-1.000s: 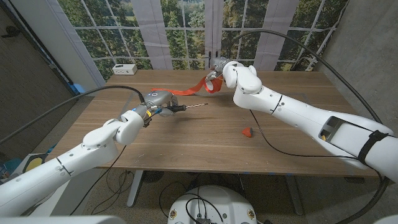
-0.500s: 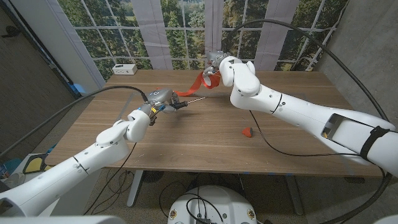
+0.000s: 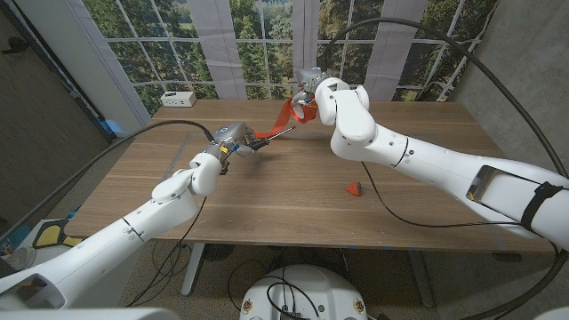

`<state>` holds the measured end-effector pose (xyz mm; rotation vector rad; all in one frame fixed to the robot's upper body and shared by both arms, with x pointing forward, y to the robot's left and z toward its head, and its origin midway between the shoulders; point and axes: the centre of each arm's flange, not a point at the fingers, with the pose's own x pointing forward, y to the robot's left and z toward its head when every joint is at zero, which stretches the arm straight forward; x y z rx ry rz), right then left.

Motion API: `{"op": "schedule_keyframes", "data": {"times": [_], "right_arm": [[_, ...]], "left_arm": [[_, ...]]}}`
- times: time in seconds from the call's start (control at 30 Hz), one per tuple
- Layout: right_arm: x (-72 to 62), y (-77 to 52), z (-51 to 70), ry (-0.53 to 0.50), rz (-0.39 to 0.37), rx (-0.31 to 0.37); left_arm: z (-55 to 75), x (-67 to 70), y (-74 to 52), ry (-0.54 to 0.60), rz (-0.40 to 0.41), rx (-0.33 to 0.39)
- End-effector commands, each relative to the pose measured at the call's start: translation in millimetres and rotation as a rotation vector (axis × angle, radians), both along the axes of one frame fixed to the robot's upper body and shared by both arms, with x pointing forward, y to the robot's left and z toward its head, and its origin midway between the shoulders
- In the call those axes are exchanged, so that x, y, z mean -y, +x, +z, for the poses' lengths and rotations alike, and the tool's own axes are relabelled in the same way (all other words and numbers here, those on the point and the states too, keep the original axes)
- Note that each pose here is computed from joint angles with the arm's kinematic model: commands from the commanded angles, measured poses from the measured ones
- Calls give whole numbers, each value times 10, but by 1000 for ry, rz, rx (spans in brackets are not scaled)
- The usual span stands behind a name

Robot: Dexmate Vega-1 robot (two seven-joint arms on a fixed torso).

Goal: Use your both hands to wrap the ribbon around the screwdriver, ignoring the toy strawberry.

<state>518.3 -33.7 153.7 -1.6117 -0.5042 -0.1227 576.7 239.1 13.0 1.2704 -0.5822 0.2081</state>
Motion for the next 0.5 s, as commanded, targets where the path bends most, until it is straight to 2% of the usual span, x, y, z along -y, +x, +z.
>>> {"op": "schedule_keyframes", "data": {"times": [0.03, 0.27, 0.33, 0.37, 0.43, 0.5], "right_arm": [[43, -237, -29, -16, 23, 32], [44, -342, -82, -40, 22, 47], [56, -359, -101, -36, 23, 44], [60, -370, -107, -40, 21, 45], [76, -378, -121, -41, 22, 39], [77, -396, -131, -52, 5, 30]], "left_arm": [[139, 112, 139, -25, 11, -46], [309, 232, 194, 53, 4, -87], [331, 262, 187, 58, 10, -75], [371, 283, 199, 89, 16, -105], [395, 301, 200, 91, 14, -80], [455, 324, 215, 128, 14, -115]]}}
